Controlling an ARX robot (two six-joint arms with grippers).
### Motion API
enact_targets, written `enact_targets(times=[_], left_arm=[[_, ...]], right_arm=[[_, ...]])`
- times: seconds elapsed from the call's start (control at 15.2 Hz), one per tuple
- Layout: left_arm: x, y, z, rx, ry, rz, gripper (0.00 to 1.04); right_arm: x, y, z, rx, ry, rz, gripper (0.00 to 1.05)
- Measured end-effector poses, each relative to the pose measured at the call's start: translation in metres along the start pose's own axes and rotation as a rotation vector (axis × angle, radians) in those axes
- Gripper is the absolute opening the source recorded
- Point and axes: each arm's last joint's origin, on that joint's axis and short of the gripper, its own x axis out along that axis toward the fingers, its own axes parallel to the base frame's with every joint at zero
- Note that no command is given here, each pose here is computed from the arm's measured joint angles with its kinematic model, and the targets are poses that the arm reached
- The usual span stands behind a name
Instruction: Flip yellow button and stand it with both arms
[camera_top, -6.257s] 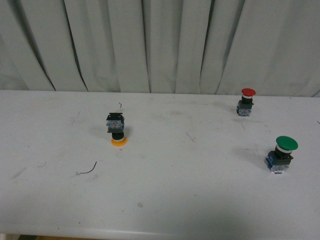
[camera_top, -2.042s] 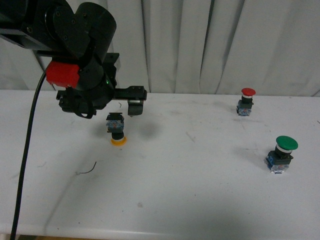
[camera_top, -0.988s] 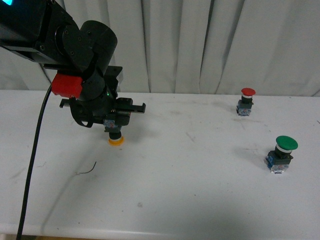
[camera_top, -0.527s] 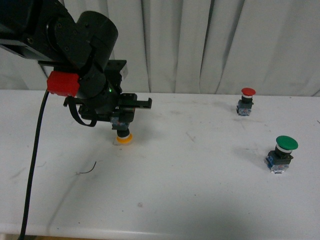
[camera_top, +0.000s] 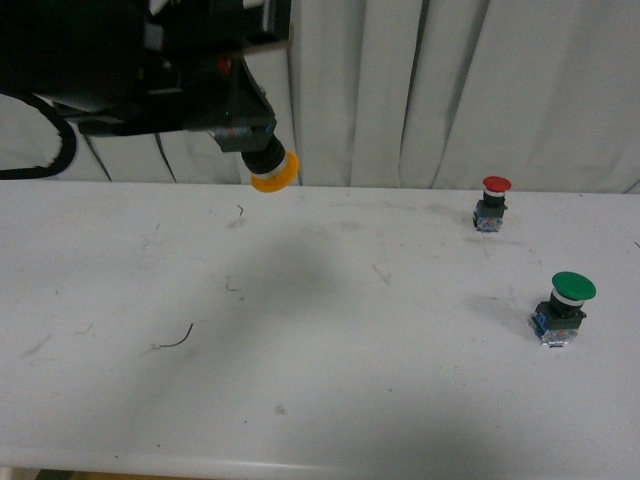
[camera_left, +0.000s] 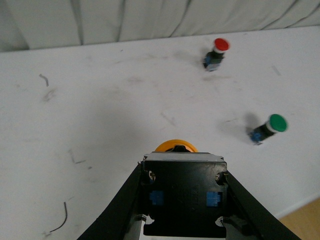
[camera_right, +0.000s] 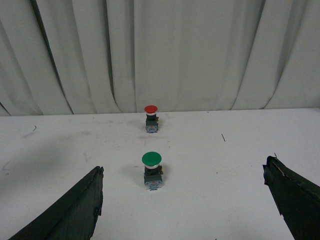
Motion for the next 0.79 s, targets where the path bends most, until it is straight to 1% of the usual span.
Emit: enact_targets(times=[0.13, 0.26, 0.33, 0.4, 0.46, 0.53, 0.59, 0.79], left_arm=[[-0.025, -0.01, -0.004, -0.022, -0.065, -0.103, 0.36], [-0.028, -0.003, -0.015, -0.113, -0.092, -0.211, 0.36], [-0.027, 0.0, -0.022, -0.179, -0.108, -0.286, 0.36], [-0.025, 0.001, -0.023, -0.219, -0.133, -0.355, 0.36], [-0.011, 0.004, -0.021, -0.344, -0.194, -0.546, 0.36], [0.006, 0.011, -0.025, -0.45, -0.218, -0.624, 0.36], [0.018, 0.019, -0.029, -0.544, -0.252, -0.674, 0.36], [0.021, 0.02, -0.029, -0.601, -0.274, -0.72, 0.36]], right_arm=[[0.0, 0.0, 0.0, 0.0, 0.0, 0.0, 0.98], [0.0, 0.0, 0.0, 0.0, 0.0, 0.0, 0.98], [0.0, 0.0, 0.0, 0.0, 0.0, 0.0, 0.98], [0.0, 0.0, 0.0, 0.0, 0.0, 0.0, 0.98], [0.0, 0.0, 0.0, 0.0, 0.0, 0.0, 0.98], [0.0, 0.0, 0.0, 0.0, 0.0, 0.0, 0.98], [0.0, 0.0, 0.0, 0.0, 0.0, 0.0, 0.98], [0.0, 0.0, 0.0, 0.0, 0.0, 0.0, 0.98]])
